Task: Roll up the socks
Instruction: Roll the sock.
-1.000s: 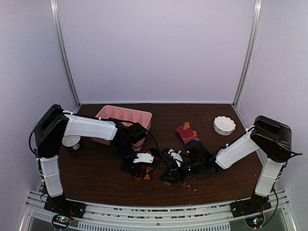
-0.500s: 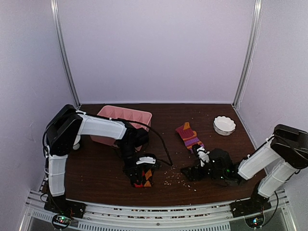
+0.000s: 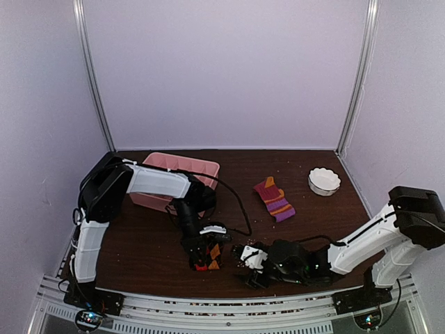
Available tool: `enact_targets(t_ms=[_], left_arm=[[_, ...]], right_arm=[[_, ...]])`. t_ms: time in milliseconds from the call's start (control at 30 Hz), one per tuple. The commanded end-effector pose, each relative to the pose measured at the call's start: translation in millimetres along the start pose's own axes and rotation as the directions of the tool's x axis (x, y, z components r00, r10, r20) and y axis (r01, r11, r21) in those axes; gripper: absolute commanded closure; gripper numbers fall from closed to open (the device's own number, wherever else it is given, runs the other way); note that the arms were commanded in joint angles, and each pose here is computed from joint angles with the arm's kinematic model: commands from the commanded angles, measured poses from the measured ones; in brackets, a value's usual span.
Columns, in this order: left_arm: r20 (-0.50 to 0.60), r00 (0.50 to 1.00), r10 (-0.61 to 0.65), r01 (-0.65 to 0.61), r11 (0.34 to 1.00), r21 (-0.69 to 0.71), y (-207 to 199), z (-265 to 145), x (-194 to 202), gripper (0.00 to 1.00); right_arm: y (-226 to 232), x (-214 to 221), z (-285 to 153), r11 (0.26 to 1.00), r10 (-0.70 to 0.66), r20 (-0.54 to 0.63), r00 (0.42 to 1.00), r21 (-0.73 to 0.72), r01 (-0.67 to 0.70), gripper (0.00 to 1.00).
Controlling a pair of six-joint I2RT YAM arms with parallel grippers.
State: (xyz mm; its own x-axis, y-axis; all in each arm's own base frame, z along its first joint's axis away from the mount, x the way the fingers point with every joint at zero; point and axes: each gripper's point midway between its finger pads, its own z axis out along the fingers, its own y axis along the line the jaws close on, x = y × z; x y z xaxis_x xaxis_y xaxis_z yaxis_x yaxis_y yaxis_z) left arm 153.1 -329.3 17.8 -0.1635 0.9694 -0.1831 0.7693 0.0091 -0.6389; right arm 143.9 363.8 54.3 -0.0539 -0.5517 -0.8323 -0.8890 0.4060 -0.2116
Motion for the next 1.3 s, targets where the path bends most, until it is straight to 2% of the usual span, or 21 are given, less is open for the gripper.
enact_targets(t_ms=[0, 133, 400, 533, 633, 733, 867, 1000, 1033, 1067, 1100, 1267], left_arm=[[-0.051, 0.998, -0.031, 0.029, 0.999, -0.026, 20, 10, 9, 0.87], [-0.067, 0.997, -0.044, 0.041, 0.998, -0.05, 27, 10, 11, 0.87], [-0.087, 0.995, -0.041, 0.033, 0.996, -0.084, 34, 8, 11, 0.87], [-0.089, 0.996, -0.03, 0.023, 0.996, -0.085, 34, 7, 11, 0.86], [-0.08, 0.997, -0.019, 0.012, 0.997, -0.082, 33, 7, 9, 0.82], [-0.072, 0.997, -0.012, 0.006, 0.997, -0.081, 33, 6, 8, 0.76], [-0.056, 0.998, -0.001, -0.004, 0.997, -0.081, 32, 4, 5, 0.63], [-0.006, 0.999, 0.052, -0.052, 0.99, -0.131, 29, -8, -2, 0.39], [0.008, 0.997, 0.072, -0.069, 0.985, -0.16, 28, -13, -3, 0.28], [0.023, 0.995, 0.094, -0.088, 0.977, -0.194, 28, -19, -5, 0.06], [0.042, 0.992, 0.122, -0.11, 0.967, -0.228, 28, -24, -6, 0.02], [0.102, 0.953, 0.287, -0.219, 0.878, -0.426, 21, -50, -8, 0.02]], right_arm=[[17, -9, 18, 0.984, -0.177, -0.048, 0.983, -0.012, 0.176, 0.28], [33, -20, 40, 0.966, -0.251, -0.059, 0.966, -0.086, 0.246, 0.41], [30, -25, 66, 0.953, -0.292, -0.068, 0.954, -0.103, 0.285, 0.43], [28, -22, 76, 0.951, -0.298, -0.086, 0.951, -0.113, 0.288, 0.47], [27, -16, 81, 0.95, -0.297, -0.11, 0.948, -0.133, 0.282, 0.57], [28, -10, 84, 0.95, -0.29, -0.132, 0.948, -0.163, 0.268, 0.75], [32, 3, 86, 0.951, -0.272, -0.171, 0.947, -0.199, 0.237, 0.89], [29, 18, 84, 0.964, -0.195, -0.217, 0.957, -0.22, 0.147, 0.96], [28, 23, 84, 0.966, -0.161, -0.231, 0.96, -0.236, 0.105, 0.97], [28, 28, 82, 0.964, -0.124, -0.247, 0.961, -0.26, 0.058, 0.97], [28, 33, 81, 0.958, -0.084, -0.266, 0.96, -0.286, 0.004, 0.98], [31, 62, 74, 0.899, 0.112, -0.358, 0.927, -0.362, -0.248, 0.99]])
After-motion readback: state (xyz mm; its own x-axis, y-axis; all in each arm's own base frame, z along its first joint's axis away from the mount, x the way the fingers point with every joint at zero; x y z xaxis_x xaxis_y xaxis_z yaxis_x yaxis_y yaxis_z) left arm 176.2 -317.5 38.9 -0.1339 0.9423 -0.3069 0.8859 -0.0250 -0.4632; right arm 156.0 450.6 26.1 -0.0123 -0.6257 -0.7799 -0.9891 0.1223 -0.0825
